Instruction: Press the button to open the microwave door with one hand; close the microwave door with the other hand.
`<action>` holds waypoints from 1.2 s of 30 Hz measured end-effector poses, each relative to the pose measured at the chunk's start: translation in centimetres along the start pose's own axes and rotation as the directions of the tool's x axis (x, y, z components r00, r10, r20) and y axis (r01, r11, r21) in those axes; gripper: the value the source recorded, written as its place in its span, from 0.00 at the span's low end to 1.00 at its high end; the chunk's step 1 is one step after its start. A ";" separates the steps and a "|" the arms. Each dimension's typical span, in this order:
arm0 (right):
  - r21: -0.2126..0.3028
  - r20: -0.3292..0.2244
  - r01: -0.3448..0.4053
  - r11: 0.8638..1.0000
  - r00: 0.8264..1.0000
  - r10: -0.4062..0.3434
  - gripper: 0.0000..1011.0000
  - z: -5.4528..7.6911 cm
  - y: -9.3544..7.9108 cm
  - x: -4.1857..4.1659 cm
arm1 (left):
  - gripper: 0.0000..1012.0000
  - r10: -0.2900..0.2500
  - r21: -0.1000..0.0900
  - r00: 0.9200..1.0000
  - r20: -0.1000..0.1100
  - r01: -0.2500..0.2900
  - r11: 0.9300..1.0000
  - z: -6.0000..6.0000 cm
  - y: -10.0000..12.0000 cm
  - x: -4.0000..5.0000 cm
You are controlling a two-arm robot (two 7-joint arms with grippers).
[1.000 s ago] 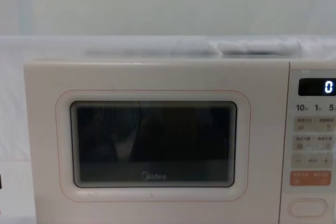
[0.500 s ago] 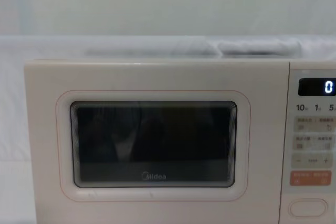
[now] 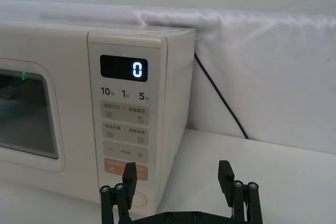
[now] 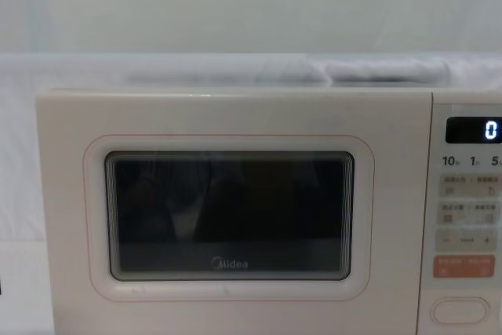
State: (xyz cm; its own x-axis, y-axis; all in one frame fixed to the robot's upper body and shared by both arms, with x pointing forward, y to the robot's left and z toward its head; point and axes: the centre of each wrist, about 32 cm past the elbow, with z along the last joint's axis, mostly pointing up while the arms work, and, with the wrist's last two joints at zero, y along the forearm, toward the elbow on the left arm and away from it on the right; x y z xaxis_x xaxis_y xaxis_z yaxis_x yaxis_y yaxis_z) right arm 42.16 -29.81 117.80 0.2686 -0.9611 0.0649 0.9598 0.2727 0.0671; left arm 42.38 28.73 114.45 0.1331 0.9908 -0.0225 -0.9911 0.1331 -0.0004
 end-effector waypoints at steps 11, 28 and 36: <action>0.000 0.000 0.000 1.000 1.000 0.000 0.99 0.0 0.0 0.00 | 0.20 0.000 0.000 1.000 0.000 0.000 1.000 0.0 0.0 -0.01; 0.000 0.000 0.000 1.000 1.000 0.000 0.99 0.0 0.0 0.00 | 0.75 0.001 -0.001 1.000 -0.001 -0.001 1.000 0.0 0.0 -0.01; 0.000 0.000 0.000 1.000 1.000 0.000 0.99 0.0 0.0 0.00 | 0.96 0.001 -0.001 1.000 -0.001 -0.001 1.000 0.0 0.0 -0.01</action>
State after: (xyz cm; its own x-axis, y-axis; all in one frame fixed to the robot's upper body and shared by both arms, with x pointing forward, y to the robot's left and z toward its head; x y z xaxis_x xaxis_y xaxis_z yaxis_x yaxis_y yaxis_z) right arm 42.16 -29.81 117.80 0.2685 -0.9611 0.0648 0.9598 0.2726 0.0669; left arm 42.38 28.72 114.49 0.1321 0.9909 -0.0239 -0.9912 0.1322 -0.0010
